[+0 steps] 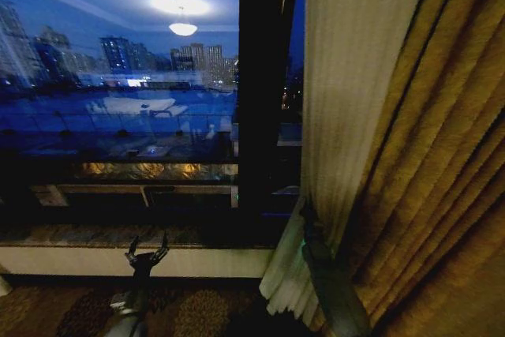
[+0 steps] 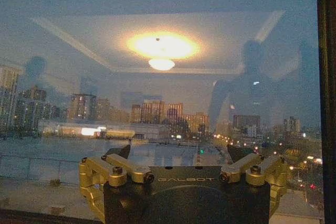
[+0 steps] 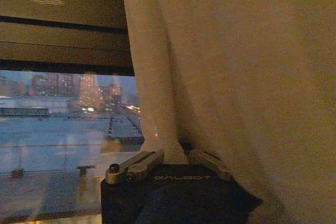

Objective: Open the curtains by pulling them apart, changing their state from closed to fully open.

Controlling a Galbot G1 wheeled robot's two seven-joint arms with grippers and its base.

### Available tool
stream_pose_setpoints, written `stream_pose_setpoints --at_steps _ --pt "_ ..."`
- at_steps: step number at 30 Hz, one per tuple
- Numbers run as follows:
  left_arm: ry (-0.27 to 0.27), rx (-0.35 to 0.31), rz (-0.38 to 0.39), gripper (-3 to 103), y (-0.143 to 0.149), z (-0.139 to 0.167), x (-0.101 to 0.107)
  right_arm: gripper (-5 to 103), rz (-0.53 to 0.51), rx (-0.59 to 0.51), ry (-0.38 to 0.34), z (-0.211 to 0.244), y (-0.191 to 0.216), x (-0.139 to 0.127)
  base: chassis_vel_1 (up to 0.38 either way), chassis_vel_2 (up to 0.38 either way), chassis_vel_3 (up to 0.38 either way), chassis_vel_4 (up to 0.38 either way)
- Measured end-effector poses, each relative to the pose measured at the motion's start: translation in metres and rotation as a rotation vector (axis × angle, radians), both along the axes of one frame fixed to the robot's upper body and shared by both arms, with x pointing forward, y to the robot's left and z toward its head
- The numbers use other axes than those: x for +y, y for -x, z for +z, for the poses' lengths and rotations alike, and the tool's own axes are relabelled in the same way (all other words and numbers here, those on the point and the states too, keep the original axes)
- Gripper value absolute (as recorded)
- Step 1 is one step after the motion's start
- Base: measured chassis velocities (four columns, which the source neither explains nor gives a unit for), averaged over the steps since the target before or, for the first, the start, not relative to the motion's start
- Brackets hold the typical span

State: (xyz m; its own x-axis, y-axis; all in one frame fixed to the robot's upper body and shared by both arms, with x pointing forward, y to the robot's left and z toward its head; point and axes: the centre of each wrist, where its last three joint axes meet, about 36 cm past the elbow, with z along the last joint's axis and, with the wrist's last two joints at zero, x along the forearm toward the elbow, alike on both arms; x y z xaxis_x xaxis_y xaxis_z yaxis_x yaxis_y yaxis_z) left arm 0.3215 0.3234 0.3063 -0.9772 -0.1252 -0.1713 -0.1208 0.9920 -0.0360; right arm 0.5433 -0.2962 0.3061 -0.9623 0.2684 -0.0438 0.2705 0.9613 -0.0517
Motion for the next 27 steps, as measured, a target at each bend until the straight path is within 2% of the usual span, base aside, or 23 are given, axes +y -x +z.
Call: stream_pose_setpoints --at_steps 9,12,16,17,19,21,25,27 --pt "0.000 0.000 0.000 100 0.000 0.000 0.000 0 -0.124 0.046 0.040 0.003 0.006 -0.018 0.000 0.000 0.000 0.000" --pt "0.000 0.000 0.000 100 0.000 0.000 0.000 0 -0.132 0.050 0.046 0.002 0.009 -0.017 0.000 0.000 0.000 0.000" --pt "0.000 0.000 0.000 100 0.000 0.000 0.000 0 -0.104 0.055 0.042 0.002 0.020 0.000 0.000 0.000 0.000 0.000" --pt "0.000 0.000 0.000 100 0.000 0.000 0.000 -2 -0.074 0.051 0.032 0.003 0.027 0.010 0.000 0.000 0.000 0.000" --pt "0.000 0.000 0.000 100 0.000 0.000 0.000 9 0.009 0.048 0.000 0.003 0.039 0.029 0.000 0.000 0.000 0.000" --pt "0.000 0.000 0.000 100 0.000 0.000 0.000 9 0.049 0.045 -0.016 0.005 0.044 0.037 0.000 0.000 0.000 0.000" --pt "0.000 0.000 0.000 100 0.000 0.000 0.000 31 0.248 0.010 -0.022 0.001 0.068 0.060 0.000 0.000 0.000 0.000" --pt "0.000 0.000 0.000 100 0.000 0.000 0.000 31 0.278 0.003 -0.026 0.000 0.073 0.064 0.000 0.000 0.000 0.000"
